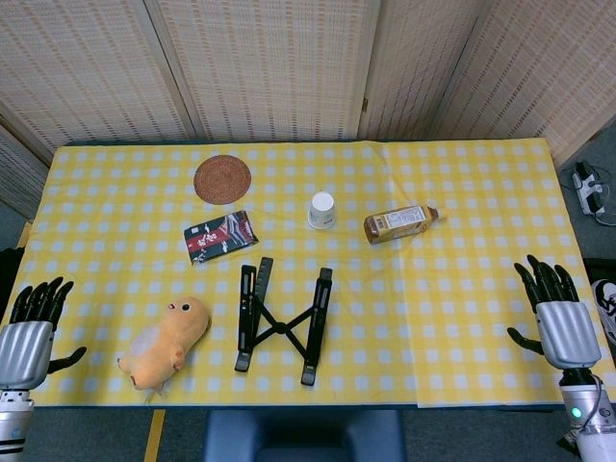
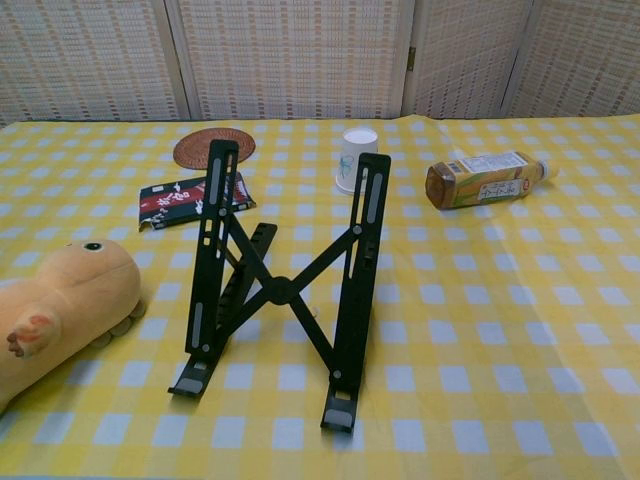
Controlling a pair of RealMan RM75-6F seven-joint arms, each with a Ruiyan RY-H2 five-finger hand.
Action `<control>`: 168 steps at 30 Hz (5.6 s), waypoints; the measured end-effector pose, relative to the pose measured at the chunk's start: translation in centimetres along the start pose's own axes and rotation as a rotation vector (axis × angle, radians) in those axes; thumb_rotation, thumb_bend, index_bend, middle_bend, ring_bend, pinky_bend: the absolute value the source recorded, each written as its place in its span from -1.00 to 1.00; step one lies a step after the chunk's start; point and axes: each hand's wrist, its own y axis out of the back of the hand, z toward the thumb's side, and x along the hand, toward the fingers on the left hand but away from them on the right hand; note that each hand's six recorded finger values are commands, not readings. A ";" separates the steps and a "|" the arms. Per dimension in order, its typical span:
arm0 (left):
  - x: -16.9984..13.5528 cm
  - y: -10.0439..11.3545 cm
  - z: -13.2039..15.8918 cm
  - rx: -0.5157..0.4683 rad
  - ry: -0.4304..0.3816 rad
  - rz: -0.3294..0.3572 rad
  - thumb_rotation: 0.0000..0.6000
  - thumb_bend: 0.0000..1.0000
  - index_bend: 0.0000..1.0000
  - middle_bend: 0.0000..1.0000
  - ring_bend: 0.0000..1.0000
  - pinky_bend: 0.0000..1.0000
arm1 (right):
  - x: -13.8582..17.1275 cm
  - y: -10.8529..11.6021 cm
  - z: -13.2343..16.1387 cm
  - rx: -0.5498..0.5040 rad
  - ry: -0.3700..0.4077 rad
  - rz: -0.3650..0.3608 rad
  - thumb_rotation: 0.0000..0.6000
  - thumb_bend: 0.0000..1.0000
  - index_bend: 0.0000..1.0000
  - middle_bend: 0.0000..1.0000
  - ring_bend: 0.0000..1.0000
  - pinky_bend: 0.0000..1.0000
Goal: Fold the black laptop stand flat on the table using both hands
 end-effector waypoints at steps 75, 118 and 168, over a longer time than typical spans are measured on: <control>6.5 0.3 9.8 -0.579 -0.404 -0.357 1.00 -0.71 -0.91 -0.75 -0.83 -0.90 | -10.2 -6.1 30.3 -1.375 0.694 1.146 1.00 -0.19 -0.89 -0.59 -0.55 -0.95; 3.7 -6.9 18.1 -0.462 -0.600 -0.550 1.00 -0.52 -0.23 -0.32 -0.50 -0.63 | -3.1 -3.5 29.6 -1.219 0.838 1.202 1.00 -0.19 -0.89 -0.59 -0.55 -0.95; 4.0 -9.7 20.3 -0.408 -0.584 -0.440 1.00 -0.19 0.13 -0.31 -0.55 -0.65 | -3.6 -4.3 28.7 -1.251 0.784 1.188 1.00 -0.20 -0.89 -0.59 -0.56 -0.95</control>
